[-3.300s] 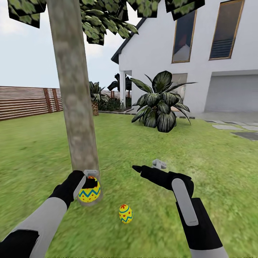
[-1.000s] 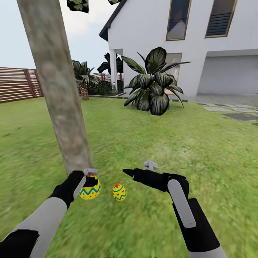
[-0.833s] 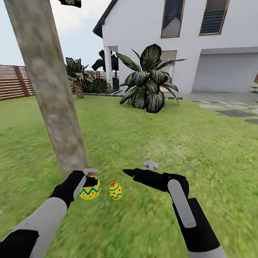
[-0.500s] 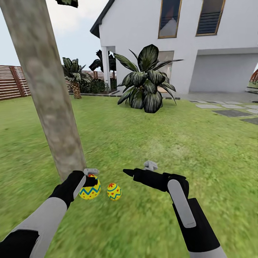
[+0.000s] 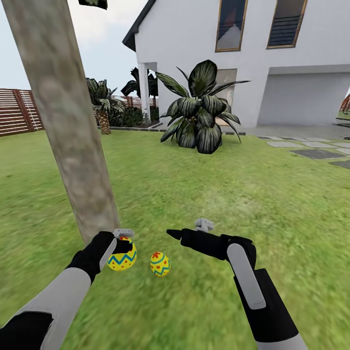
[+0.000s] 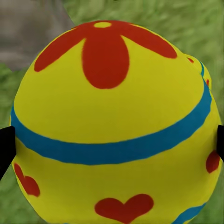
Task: Take the three Easter eggs out of the wicker basket on the lawn in the garden, then place them on the lawn next to a single tree (choose any tree) so that all three eggs are next to the same tree and none are left in the basket.
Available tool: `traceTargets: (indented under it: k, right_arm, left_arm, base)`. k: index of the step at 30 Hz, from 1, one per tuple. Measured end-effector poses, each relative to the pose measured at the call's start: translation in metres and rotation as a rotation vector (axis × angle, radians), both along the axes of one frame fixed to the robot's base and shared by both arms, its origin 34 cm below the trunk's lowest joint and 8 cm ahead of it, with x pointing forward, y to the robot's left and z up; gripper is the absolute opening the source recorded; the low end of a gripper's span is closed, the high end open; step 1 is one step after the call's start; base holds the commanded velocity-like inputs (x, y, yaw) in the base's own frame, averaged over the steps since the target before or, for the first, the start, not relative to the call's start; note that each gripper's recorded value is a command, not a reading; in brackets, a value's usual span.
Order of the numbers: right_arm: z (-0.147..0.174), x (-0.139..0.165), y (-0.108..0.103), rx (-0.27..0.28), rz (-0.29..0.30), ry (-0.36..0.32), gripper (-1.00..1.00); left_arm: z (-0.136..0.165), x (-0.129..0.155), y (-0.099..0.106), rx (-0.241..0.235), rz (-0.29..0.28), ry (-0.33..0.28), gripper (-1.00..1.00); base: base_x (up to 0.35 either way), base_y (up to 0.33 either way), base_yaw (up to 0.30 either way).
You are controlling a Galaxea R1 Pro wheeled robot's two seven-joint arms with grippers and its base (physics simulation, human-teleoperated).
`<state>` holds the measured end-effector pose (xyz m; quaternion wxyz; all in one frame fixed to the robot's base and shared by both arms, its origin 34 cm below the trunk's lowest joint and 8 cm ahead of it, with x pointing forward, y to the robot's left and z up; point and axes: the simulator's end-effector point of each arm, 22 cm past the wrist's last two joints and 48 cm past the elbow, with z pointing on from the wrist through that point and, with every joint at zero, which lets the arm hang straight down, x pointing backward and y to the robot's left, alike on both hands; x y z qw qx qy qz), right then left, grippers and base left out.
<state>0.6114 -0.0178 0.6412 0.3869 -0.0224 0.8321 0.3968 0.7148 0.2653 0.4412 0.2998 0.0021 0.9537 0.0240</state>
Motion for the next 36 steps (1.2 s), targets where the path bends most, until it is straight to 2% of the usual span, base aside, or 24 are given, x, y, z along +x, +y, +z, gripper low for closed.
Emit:
traceTargets:
  k: [9,22,36]
  right_arm:
    - [0.000,0.000,0.000,0.000,0.000,0.000,1.00]
    - [0.000,0.000,0.000,0.000,0.000,0.000,1.00]
    - [-0.032,0.007,0.000,0.000,0.000,0.057,1.00]
  left_arm:
    - [0.000,0.000,0.000,0.000,0.000,-0.001,-1.00]
    - [0.001,0.001,-0.001,-0.002,0.000,-0.005,-1.00]
    - [-0.029,0.005,-0.001,-0.002,-0.001,0.007,-1.00]
  base:
    - [0.153,0.075,0.000]
    - [0.010,0.002,0.000]
    - [0.000,0.000,0.000]
